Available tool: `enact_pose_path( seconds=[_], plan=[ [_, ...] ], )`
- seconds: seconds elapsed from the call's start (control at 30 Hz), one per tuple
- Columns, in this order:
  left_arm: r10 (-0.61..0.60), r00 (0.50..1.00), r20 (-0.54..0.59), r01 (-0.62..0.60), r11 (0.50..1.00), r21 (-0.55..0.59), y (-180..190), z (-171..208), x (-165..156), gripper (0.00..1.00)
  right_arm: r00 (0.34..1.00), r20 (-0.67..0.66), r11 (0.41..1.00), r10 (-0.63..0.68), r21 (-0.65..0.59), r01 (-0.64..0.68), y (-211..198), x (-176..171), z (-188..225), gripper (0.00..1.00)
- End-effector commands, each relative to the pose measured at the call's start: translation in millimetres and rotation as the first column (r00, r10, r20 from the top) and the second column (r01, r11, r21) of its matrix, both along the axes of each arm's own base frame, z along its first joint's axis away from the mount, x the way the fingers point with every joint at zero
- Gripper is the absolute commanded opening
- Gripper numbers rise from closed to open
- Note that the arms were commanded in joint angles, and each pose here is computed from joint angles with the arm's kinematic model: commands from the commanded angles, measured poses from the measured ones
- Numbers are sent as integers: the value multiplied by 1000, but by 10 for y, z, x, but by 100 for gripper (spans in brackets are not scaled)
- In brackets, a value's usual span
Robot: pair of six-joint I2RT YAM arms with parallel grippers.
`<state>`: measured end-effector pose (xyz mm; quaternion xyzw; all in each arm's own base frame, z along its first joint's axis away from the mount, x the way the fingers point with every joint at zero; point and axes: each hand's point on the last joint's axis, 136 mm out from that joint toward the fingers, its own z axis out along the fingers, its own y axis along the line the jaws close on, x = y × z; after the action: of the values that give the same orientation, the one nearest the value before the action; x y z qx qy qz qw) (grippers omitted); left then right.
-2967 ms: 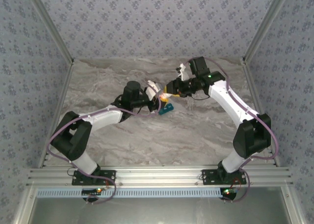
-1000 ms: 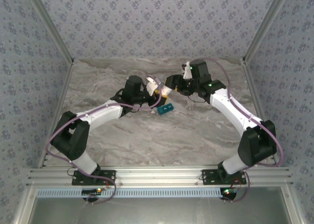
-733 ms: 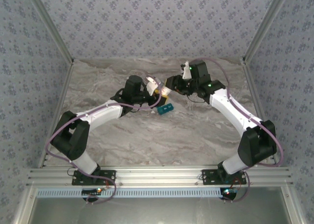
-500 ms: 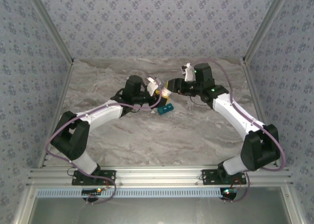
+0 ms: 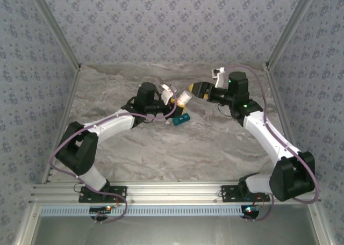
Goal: Sort the pills into containers
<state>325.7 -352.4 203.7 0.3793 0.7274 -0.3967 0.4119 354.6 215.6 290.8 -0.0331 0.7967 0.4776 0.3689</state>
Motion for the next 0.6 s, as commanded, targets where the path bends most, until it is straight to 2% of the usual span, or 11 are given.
enact_pose_path(
  seconds=[0.0,0.13,0.57],
  plan=[
    [14,997,77,-12,1000,-26,19,264,56,0,982,-131,991,-135,-18,133,-96,86,-109,74],
    [13,997,79,-12,1000,-17,20,267,58,0,963,-183,980,-196,-62,188,-61,134,-228,77],
    [6,997,72,-5,1000,-14,10,260,45,0,977,-187,994,-100,-67,89,265,101,-272,71]
  ],
)
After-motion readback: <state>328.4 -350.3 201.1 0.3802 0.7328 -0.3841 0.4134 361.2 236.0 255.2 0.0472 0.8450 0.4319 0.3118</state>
